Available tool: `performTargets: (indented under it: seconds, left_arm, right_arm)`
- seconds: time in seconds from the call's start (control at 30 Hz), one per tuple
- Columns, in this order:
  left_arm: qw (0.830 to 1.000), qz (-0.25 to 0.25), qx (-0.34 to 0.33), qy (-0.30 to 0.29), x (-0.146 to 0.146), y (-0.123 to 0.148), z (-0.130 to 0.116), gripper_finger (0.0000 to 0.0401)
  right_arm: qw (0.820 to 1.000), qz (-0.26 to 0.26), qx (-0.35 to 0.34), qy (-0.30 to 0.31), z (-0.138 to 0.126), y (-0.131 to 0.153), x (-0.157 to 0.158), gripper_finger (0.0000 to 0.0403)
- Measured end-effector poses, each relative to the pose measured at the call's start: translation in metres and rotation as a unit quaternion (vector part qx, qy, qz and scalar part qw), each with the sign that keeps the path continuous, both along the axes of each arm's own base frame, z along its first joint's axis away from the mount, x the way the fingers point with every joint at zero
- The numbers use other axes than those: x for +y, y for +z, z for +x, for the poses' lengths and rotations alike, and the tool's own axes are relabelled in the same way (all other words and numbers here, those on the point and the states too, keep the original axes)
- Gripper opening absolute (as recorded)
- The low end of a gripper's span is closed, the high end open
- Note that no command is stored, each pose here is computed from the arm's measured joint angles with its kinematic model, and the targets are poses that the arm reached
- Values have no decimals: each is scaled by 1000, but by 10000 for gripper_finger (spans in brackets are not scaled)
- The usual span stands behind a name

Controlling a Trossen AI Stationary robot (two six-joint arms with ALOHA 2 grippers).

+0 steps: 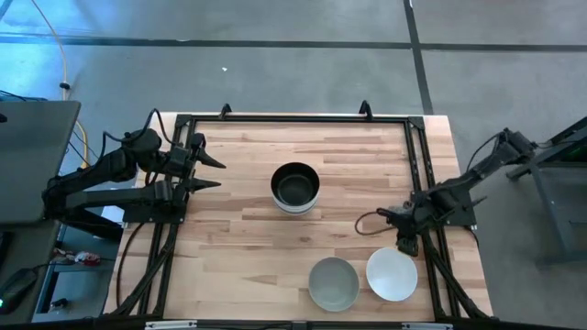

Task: Nest bowls inside each other
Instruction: Stack the white bowl on top of the black bowl

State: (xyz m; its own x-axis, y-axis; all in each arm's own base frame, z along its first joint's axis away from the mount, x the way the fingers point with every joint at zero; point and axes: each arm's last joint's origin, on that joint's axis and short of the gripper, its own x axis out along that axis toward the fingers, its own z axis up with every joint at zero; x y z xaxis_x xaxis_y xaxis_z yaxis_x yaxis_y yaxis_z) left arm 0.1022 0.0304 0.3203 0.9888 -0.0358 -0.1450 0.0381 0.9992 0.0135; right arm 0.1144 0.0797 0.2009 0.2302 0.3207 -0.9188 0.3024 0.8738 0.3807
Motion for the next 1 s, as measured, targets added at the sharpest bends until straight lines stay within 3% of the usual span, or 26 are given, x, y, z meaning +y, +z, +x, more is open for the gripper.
performTargets:
  seconds: [0.27, 0.5, 0.7, 0.83, 1.0]
  left_arm:
    - [1000, 0, 0, 0, 0, 0, 0, 216]
    - [1000, -2, 3, 0, 0, -1, 0, 216]
    - [1000, -5, 11, 0, 0, -2, 0, 216]
    - [1000, -4, 17, -1, 1, -8, 1, 216]
    - [1000, -10, 30, -1, 3, -24, 6, 216]
  right_arm:
    - [999, -30, -9, 4, 9, -12, 21, 149]
    - [998, -58, 24, 8, 14, -25, 27, 149]
    - [998, -54, 27, -9, 19, -29, 30, 146]
    - [999, -42, 20, -21, 21, -28, 32, 106]
    - [999, -32, 9, -14, 23, -27, 34, 13]
